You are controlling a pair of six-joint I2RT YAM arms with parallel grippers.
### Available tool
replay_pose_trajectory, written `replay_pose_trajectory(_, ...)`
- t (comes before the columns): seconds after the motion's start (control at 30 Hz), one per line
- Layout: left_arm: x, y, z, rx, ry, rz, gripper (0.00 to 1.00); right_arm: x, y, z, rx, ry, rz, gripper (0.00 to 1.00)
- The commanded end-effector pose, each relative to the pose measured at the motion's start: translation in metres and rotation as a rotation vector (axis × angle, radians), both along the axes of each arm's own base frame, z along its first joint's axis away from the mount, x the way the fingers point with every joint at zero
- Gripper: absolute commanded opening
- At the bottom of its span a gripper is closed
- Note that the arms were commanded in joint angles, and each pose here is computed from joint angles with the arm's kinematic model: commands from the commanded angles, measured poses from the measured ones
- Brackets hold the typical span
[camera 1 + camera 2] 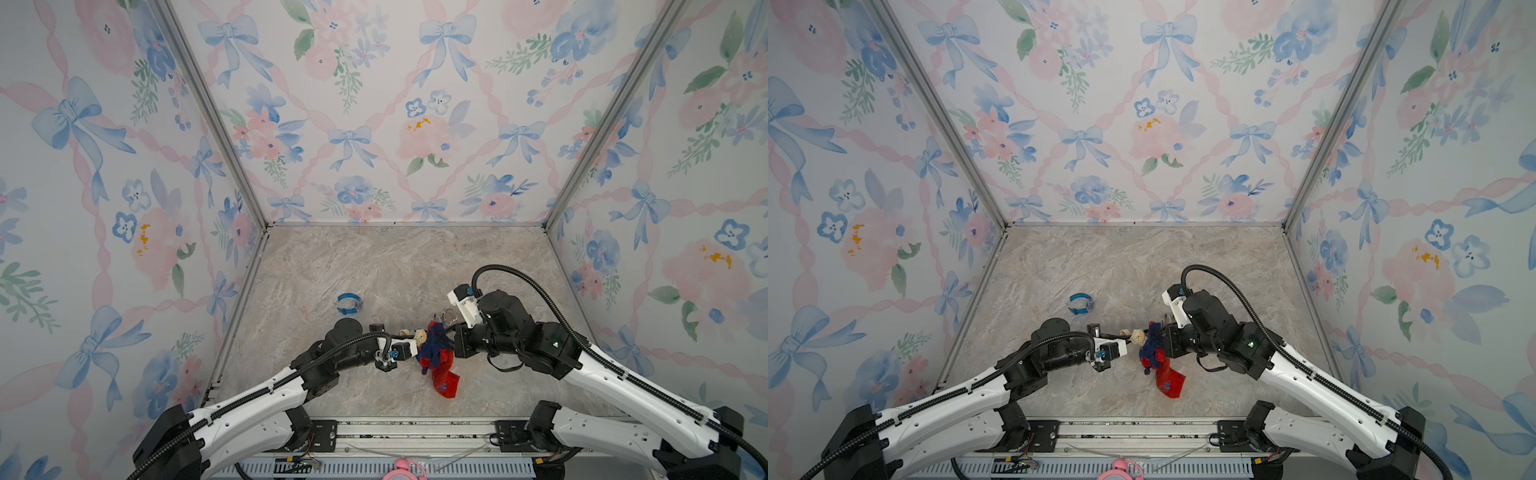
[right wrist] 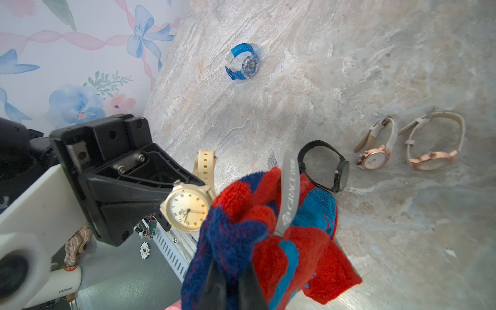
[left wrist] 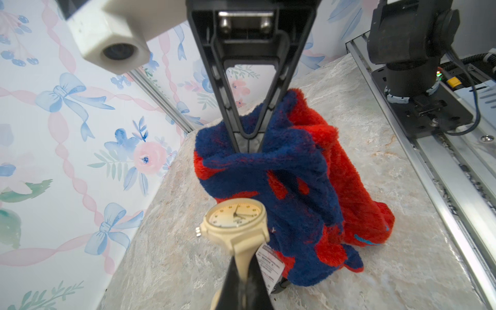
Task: Wipe the watch dial
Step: Wipe the dirt from the watch dial.
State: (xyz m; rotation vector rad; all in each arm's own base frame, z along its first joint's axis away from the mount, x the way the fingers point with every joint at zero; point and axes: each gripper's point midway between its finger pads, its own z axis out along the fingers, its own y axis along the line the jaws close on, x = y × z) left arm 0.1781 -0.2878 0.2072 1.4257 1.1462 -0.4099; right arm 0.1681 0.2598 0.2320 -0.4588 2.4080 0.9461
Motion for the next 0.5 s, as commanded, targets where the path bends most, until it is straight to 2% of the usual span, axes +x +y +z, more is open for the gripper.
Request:
replay_pose_trajectory(0.0, -0.002, -0.001, 0.005, -0.026, 0.001, -0.016, 0.00, -0.002, 0.011, 0.024, 0.044, -0.049, 0.035, 0.00)
replay_pose_trajectory(0.27, 0.000, -0.002, 0.003, -0.021, 0.014, -0.009, 0.00, -0.010, 0.031, 0.029, 0.046, -0.061, 0.077, 0.00)
replay_pose_trajectory(0.47, -0.003, -0.001, 0.007, -0.035, 0.013, -0.014, 0.00, -0.004, 0.031, 0.002, -0.031, -0.031, 0.058, 0.00)
